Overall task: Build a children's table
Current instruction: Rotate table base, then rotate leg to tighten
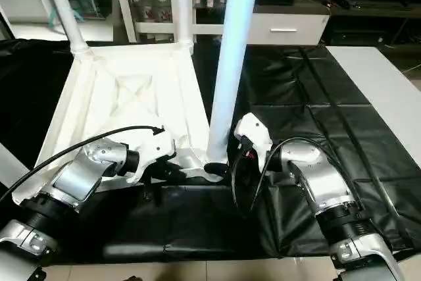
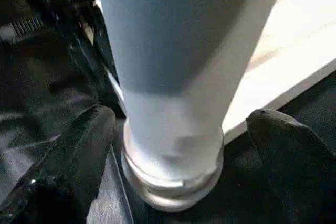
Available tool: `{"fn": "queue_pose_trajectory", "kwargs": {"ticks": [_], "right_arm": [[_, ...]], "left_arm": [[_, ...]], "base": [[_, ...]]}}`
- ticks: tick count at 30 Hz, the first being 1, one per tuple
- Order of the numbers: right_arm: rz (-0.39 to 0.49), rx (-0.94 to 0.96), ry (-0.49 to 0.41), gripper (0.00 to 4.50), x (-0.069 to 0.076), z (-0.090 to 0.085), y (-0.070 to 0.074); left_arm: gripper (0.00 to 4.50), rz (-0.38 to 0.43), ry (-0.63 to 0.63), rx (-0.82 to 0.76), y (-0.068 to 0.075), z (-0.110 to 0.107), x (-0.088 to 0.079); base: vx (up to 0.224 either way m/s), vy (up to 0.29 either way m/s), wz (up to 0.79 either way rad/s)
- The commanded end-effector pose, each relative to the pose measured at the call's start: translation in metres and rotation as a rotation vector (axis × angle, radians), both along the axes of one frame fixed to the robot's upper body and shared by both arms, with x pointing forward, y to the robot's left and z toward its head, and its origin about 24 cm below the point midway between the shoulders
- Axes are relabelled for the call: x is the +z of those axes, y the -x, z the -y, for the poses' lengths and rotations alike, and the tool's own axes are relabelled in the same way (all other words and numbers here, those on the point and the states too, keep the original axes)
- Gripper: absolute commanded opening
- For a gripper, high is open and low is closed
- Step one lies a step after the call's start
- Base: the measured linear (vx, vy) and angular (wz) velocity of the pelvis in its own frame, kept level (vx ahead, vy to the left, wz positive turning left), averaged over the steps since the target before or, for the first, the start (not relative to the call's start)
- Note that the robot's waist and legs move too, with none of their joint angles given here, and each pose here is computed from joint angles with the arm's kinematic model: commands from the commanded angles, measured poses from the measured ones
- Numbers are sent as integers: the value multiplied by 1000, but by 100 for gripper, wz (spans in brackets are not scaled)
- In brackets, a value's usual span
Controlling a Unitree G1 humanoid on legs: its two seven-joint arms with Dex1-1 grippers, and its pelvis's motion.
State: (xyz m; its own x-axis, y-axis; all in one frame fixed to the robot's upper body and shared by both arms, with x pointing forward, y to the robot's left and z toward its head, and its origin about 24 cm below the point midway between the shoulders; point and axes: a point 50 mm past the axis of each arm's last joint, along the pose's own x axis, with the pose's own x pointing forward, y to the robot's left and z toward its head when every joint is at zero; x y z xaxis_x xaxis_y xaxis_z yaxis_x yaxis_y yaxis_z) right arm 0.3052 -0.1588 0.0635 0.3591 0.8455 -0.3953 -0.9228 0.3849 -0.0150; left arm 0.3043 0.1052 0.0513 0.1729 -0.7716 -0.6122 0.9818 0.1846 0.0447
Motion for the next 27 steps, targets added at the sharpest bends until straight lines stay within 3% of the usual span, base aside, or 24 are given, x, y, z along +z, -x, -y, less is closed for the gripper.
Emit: {"fn": "queue_pose_trajectory", "kwargs": {"ticks": [1, 16, 21, 27], "right_arm": [[13, 23, 25, 406, 1, 0, -1], [16, 25, -36, 278, -1, -8, -7], [-1, 18, -59, 271, -5, -8, -4], [8, -170, -98, 269, -16, -5, -9]], "left_arm": [[0, -91, 12, -56, 11, 6, -16], [0, -98, 12, -42, 9, 5, -18], [0, -96, 16, -29, 7, 6, -18], [0, -86, 19, 46, 1, 9, -19]], "base": [[0, 0, 0], [0, 0, 0], [0, 0, 0], [0, 0, 0]]}}
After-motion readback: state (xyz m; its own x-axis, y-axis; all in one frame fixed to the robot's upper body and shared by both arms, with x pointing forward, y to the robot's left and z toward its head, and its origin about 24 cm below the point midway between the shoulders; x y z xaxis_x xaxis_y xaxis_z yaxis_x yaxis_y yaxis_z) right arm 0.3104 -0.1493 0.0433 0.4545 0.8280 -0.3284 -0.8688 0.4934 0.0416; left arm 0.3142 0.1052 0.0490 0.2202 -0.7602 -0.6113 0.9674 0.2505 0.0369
